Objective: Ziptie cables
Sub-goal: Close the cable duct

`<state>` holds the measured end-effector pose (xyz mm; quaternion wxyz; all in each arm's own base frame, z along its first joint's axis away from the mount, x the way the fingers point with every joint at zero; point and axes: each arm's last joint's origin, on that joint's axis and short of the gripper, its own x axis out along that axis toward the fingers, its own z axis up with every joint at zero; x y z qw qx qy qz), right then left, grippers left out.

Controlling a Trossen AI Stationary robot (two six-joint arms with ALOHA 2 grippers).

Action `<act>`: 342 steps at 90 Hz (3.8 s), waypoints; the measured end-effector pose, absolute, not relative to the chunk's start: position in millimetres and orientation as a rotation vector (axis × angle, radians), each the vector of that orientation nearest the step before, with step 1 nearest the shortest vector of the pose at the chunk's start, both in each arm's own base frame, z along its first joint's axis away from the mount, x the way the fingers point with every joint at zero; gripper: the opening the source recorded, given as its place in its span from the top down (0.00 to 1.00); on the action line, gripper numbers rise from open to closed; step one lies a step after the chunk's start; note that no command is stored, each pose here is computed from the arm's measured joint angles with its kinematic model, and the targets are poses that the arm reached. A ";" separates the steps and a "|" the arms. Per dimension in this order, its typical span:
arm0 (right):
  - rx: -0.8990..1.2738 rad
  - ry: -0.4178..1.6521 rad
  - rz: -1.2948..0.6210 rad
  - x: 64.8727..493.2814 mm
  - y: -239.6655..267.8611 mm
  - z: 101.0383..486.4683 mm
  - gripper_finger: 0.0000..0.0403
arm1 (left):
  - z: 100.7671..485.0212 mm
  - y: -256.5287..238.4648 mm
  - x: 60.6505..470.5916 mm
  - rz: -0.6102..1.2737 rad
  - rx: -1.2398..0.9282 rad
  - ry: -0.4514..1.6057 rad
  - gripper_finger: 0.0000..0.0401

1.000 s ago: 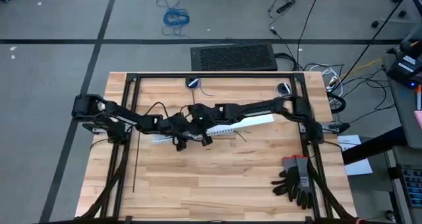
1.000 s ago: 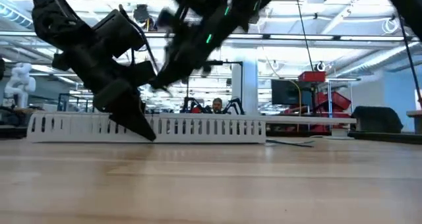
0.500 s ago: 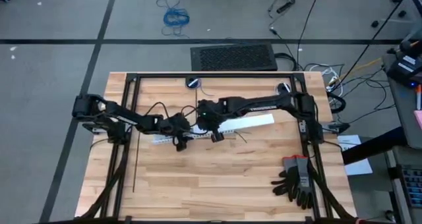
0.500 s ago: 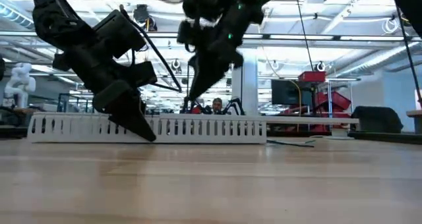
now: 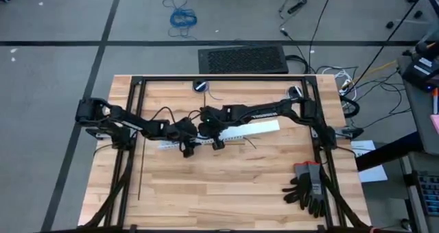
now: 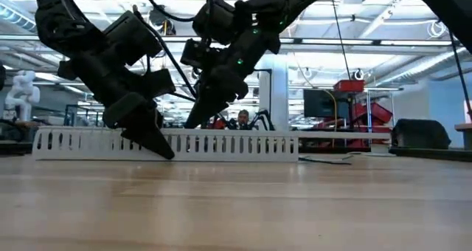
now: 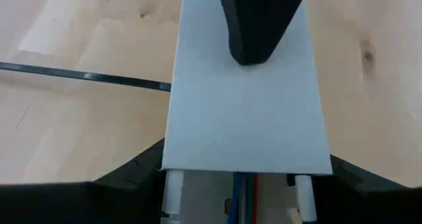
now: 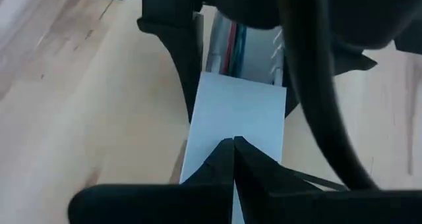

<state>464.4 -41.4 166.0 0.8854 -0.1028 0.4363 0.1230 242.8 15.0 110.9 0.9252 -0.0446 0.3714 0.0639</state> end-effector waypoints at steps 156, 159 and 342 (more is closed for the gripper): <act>-0.277 0.894 0.310 471.3 -34.5 167.2 1.00 | 114.8 16.2 252.8 0.170 -0.127 0.778 0.40; -0.270 0.894 0.317 471.5 -34.6 165.9 1.00 | 114.9 16.2 252.9 0.169 -0.128 0.777 0.40; -0.193 0.916 0.342 472.6 -50.5 146.2 1.00 | 145.1 18.2 226.9 0.179 -0.194 0.923 0.19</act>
